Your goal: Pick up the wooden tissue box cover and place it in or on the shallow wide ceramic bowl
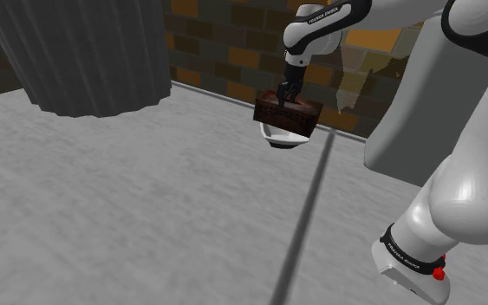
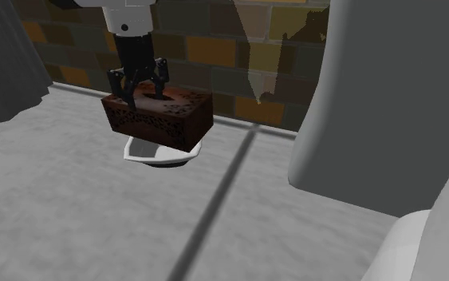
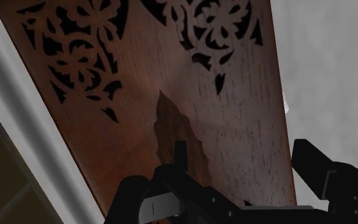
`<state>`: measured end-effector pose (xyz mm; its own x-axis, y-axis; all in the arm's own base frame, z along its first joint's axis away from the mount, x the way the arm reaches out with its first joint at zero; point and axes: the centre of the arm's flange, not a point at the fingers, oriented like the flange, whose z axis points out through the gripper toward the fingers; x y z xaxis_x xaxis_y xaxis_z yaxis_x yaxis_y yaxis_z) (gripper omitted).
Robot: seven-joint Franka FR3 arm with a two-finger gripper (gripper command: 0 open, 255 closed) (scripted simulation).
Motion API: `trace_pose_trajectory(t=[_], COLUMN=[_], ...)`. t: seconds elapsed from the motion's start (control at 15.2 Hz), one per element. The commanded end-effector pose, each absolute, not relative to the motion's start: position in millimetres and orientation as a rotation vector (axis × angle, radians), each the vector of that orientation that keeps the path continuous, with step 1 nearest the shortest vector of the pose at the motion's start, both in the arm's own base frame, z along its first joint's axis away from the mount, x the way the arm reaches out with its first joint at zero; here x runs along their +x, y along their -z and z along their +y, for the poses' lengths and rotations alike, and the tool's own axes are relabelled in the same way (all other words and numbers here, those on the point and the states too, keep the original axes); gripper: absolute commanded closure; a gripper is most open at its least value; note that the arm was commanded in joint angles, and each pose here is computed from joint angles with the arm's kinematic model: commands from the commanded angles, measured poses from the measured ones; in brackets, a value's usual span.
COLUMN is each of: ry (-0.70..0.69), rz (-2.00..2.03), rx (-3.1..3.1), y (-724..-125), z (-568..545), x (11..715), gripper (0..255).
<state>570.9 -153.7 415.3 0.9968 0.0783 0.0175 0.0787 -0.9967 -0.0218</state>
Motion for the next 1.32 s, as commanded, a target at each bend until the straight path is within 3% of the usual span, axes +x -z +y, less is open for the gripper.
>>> trace_pose_trajectory(t=[0.0, 0.79, 0.86, 1.25], ry=[0.028, 0.028, 0.028, 0.028], rz=[-0.123, -0.123, -0.123, -0.123], rx=[-3.117, -3.117, -3.117, -3.117], y=[-406, -383, -382, -396], z=[-154, -154, -154, -154], x=[570, 570, 570, 570], gripper=[255, 255, 0, 0])
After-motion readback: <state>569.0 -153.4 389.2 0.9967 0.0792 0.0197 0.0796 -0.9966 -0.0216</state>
